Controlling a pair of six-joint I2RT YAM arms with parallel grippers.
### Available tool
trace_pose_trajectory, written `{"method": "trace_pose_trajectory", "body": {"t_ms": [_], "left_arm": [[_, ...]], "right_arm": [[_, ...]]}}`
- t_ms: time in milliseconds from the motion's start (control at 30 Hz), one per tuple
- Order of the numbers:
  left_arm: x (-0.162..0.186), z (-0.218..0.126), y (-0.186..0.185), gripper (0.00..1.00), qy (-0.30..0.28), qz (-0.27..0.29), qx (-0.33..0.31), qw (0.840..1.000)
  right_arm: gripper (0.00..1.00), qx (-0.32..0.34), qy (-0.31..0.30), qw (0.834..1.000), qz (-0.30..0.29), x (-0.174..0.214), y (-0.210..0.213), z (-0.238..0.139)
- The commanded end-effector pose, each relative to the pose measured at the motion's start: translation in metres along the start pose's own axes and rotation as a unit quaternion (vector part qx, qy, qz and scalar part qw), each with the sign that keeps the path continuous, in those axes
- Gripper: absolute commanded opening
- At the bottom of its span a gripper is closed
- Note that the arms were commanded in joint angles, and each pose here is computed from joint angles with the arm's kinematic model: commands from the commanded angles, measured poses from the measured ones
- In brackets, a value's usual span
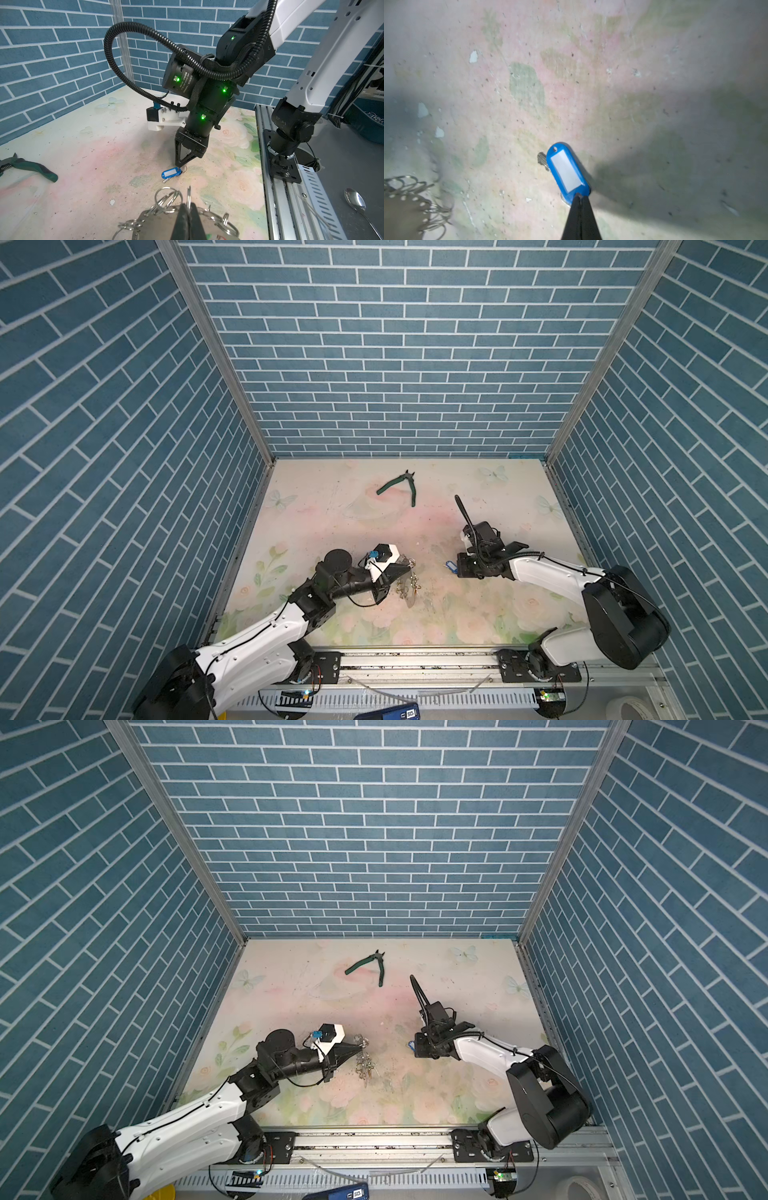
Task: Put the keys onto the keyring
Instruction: 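Lift the blue-tagged key with the right gripper and swing it toward the left gripper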
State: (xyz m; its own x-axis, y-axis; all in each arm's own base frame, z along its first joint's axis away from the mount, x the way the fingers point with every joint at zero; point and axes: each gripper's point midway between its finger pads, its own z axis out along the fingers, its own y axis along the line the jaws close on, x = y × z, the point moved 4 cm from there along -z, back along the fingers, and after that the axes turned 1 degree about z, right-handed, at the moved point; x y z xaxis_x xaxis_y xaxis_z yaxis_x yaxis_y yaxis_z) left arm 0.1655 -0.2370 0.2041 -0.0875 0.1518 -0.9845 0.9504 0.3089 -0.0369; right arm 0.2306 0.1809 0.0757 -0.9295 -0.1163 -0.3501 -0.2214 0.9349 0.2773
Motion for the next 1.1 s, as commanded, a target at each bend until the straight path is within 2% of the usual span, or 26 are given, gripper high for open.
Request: {"method": "trace_pose_trajectory", "body": {"t_ms": [0, 167, 333, 600, 767, 867, 1067], "left_arm": [[-0.002, 0.0, -0.001, 0.0, -0.009, 0.01, 0.0, 1.0], [-0.002, 0.001, 0.0, 0.0, -0.008, 0.01, 0.0, 1.0], [-0.002, 0.001, 0.0, 0.0, -0.008, 0.009, 0.0, 1.0], [-0.003, 0.003, 0.0, 0.0, -0.008, 0.007, 0.006, 1.0], [-0.004, 0.005, -0.002, 0.0, -0.009, 0.007, 0.015, 1.0], [-0.004, 0.007, -0.002, 0.0, -0.007, 0.006, 0.023, 1.0], [-0.006, 0.012, -0.004, 0.0, -0.005, 0.016, 0.042, 0.999]], "right_arm": [[0.0, 0.037, -0.026, 0.994, -0.1, -0.011, 0.011, -0.028], [0.0, 0.039, -0.072, 0.983, -0.163, -0.019, 0.025, -0.052], [0.0, -0.014, -0.153, 0.969, -0.193, -0.028, 0.042, -0.078], [0.0, -0.111, -0.257, 0.931, -0.236, -0.027, 0.064, -0.108], [0.0, -0.193, -0.312, 0.893, -0.26, -0.018, 0.08, -0.125], [0.0, -0.223, -0.33, 0.876, -0.273, -0.013, 0.085, -0.13], [0.0, -0.277, -0.325, 0.854, -0.298, -0.004, 0.098, -0.137]]}}
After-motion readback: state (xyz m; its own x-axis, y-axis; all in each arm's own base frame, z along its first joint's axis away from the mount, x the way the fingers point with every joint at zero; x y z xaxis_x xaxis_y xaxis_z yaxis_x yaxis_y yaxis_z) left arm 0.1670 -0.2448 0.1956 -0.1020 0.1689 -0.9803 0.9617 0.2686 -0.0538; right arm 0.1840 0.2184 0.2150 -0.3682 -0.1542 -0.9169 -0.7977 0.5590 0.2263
